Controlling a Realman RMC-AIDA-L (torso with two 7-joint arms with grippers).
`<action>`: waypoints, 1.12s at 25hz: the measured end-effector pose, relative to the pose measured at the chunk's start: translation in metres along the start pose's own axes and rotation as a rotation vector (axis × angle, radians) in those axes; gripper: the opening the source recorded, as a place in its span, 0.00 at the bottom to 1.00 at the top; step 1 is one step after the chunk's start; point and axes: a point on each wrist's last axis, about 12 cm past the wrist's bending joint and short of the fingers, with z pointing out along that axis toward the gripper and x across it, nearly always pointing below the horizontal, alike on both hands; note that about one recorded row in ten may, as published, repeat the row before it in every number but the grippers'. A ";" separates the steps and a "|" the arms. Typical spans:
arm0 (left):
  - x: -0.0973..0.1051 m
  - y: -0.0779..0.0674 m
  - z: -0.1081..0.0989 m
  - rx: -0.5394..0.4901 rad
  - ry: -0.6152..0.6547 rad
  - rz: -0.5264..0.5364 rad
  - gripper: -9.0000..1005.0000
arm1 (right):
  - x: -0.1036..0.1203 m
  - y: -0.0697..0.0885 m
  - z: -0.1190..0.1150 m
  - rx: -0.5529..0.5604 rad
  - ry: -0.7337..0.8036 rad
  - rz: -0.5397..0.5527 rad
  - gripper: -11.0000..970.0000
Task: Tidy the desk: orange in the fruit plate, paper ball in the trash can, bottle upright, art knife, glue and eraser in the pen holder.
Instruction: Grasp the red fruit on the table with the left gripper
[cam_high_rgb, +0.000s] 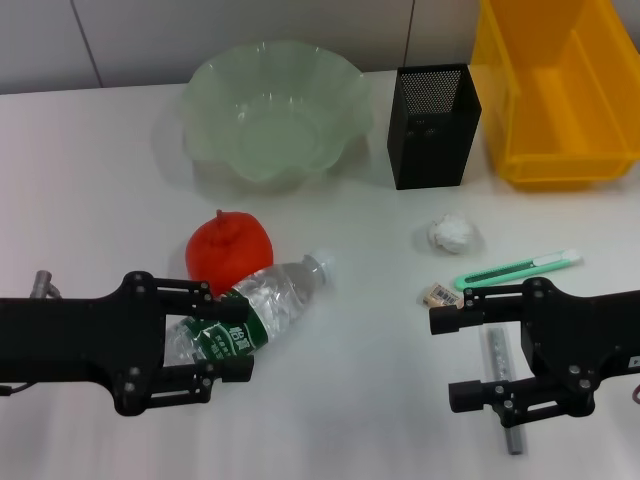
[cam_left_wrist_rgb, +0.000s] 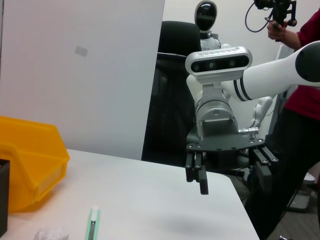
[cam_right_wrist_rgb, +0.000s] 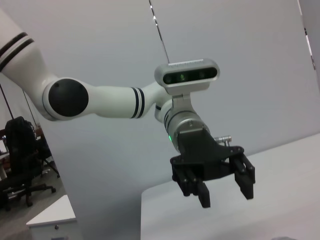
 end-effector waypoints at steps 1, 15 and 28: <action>0.001 -0.001 0.000 -0.001 -0.001 -0.003 0.53 | 0.000 0.000 0.000 0.000 0.000 0.000 0.76; 0.009 -0.013 -0.015 -0.028 0.013 -0.037 0.52 | -0.002 0.000 0.005 -0.031 -0.029 0.000 0.76; 0.010 -0.012 -0.016 -0.067 0.005 -0.032 0.50 | -0.004 -0.003 0.006 -0.006 -0.043 0.011 0.76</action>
